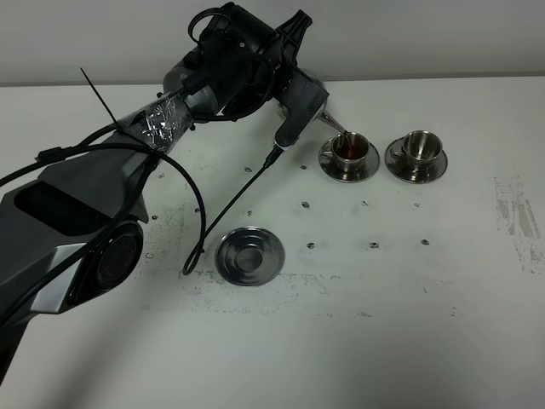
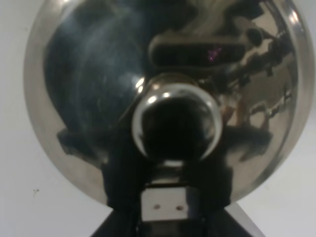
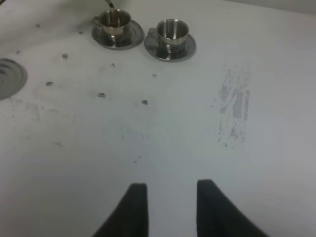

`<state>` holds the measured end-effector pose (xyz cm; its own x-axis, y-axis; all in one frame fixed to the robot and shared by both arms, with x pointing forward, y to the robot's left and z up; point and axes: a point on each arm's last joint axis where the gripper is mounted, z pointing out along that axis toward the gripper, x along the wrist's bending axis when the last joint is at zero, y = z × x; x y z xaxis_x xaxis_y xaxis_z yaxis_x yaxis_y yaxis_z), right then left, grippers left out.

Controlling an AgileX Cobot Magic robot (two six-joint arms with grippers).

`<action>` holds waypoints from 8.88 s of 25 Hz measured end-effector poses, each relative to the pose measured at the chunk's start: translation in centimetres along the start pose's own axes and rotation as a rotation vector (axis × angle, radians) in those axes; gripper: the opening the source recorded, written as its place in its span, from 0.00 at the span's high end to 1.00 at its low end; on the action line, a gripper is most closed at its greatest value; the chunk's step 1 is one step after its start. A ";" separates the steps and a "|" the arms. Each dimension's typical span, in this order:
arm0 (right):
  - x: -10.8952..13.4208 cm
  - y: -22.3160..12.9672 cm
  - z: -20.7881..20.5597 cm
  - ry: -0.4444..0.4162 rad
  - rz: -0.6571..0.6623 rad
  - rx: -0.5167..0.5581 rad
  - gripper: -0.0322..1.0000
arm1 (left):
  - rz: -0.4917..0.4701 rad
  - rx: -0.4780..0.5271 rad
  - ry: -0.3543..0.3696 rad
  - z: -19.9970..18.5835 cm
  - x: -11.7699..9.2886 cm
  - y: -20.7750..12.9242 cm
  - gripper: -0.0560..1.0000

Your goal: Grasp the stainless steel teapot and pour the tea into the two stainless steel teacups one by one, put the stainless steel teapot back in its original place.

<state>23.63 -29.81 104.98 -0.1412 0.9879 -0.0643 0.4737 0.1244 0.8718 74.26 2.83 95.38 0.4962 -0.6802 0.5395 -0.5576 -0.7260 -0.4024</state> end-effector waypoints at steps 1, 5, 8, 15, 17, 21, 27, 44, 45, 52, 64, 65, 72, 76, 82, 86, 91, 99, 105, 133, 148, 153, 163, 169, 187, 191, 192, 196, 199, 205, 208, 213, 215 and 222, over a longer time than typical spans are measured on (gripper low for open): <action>0.0 0.0 0.0 0.000 0.000 0.000 0.75 | 0.000 0.000 0.001 0.0 0.0 0.0 0.78; 0.0 0.0 0.0 0.000 0.000 0.000 0.75 | 0.000 0.001 0.005 0.0 0.0 0.0 0.78; 0.0 0.0 0.0 0.000 0.000 0.000 0.75 | 0.002 0.001 0.005 0.0 0.0 0.0 0.78; 0.0 0.0 0.0 0.000 0.000 0.000 0.75 | 0.003 0.002 0.012 0.0 0.1 0.0 0.78; 0.0 0.0 0.0 0.000 0.000 0.000 0.75 | 0.003 0.002 0.012 0.0 0.1 0.0 0.78; 0.0 0.0 0.0 0.000 0.000 0.000 0.75 | 0.003 0.002 0.012 0.0 0.1 0.0 0.78; 0.0 0.0 0.0 0.000 0.000 0.000 0.75 | 0.003 0.002 0.014 0.0 0.1 0.0 0.78; 0.0 0.0 0.0 0.000 0.000 0.000 0.75 | 0.003 0.003 0.019 0.0 0.2 0.0 0.78; 0.0 0.0 0.0 0.000 0.000 0.000 0.75 | 0.003 0.003 0.019 0.0 0.2 0.0 0.78; 0.0 0.0 0.0 0.000 0.000 0.000 0.75 | 0.003 0.003 0.020 0.0 0.2 0.0 0.78; 0.0 0.0 0.0 0.000 0.000 0.000 0.75 | 0.004 0.003 0.020 0.0 0.2 0.0 0.78; 0.0 0.0 0.0 0.000 0.000 0.000 0.75 | 0.002 0.003 0.020 0.0 0.2 0.0 0.78; 0.0 0.0 0.0 0.000 0.000 0.000 0.75 | -0.029 -0.001 0.009 0.0 0.1 0.0 0.78; 0.0 0.0 0.0 0.000 0.000 0.000 0.75 | -0.076 -0.014 -0.007 0.0 -0.1 0.2 0.78; 0.0 0.0 0.0 0.000 0.000 0.000 0.75 | -0.225 -0.015 -0.040 -0.9 0.0 -0.2 0.78; 0.0 0.0 0.0 0.000 0.000 0.000 0.75 | -0.379 -0.012 -0.072 -3.4 0.6 -1.1 0.78; 0.0 0.0 0.0 0.000 0.000 0.000 0.75 | -0.755 0.001 -0.179 -6.8 0.6 -2.0 0.78; 0.0 0.0 0.0 0.000 0.000 0.000 0.75 | -1.398 0.085 -0.257 -9.7 0.6 -2.7 0.78; 0.0 0.0 0.0 0.000 0.000 0.001 0.75 | -1.494 0.075 -0.349 -8.5 -0.4 -1.5 0.78; 0.0 0.0 0.0 0.000 0.000 0.001 0.75 | -1.504 0.148 -0.629 -4.5 -6.0 2.0 0.78; 0.0 0.0 0.0 0.000 0.000 0.002 0.75 | -1.425 -0.098 -0.636 -11.1 -2.3 4.0 0.78; 0.0 0.0 0.0 0.000 0.000 0.002 0.75 | -1.401 -0.121 -0.635 -11.6 -1.8 5.2 0.78; 0.0 0.0 0.0 0.000 0.000 0.002 0.75 | -1.369 -0.133 -0.442 -13.2 1.4 4.6 0.78; 0.0 0.0 0.0 0.000 0.000 0.002 0.75 | -1.329 -0.149 -0.316 -10.6 3.2 4.7 0.78; 0.0 0.0 0.0 0.000 0.000 0.002 0.75 | -1.030 -0.182 -0.089 -6.8 4.2 5.6 0.78; 0.0 0.0 0.0 0.000 0.000 0.002 0.75 | -0.938 -0.191 -0.059 -6.5 4.3 5.7 0.78; 0.0 0.0 0.0 0.000 0.000 0.002 0.75 | -0.920 -0.194 -0.044 -6.5 4.4 5.7 0.78; 0.0 0.0 0.0 0.000 0.000 0.002 0.75 | -0.858 -0.207 0.018 -6.6 4.9 5.6 0.78; 0.0 0.0 0.0 0.000 0.000 0.002 0.75 | -0.817 -0.215 0.062 -6.2 5.2 5.6 0.78; 0.0 0.0 0.0 0.000 0.000 0.002 0.75 | -0.781 -0.204 0.063 -3.9 4.3 5.5 0.78; 0.0 0.0 0.0 0.000 0.000 0.002 0.75 | -0.752 -0.198 0.051 -2.8 3.8 6.0 0.78; 0.0 0.0 0.0 -0.001 0.000 0.002 0.75 | -0.688 -0.203 0.083 -2.5 3.9 6.1 0.78; 0.0 0.0 0.0 -0.001 -0.001 0.002 0.75 | -0.670 -0.204 0.098 -2.5 4.0 6.1 0.78; 0.0 0.0 0.0 -0.002 -0.001 0.002 0.75 | -0.595 -0.187 0.127 -2.1 4.0 6.1 0.78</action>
<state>23.65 -29.83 104.93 -0.1402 0.9879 -0.0660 0.4753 0.1256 0.8708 71.42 -4.12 96.67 0.6804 -0.1400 0.7194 -0.3234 -0.9382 0.1233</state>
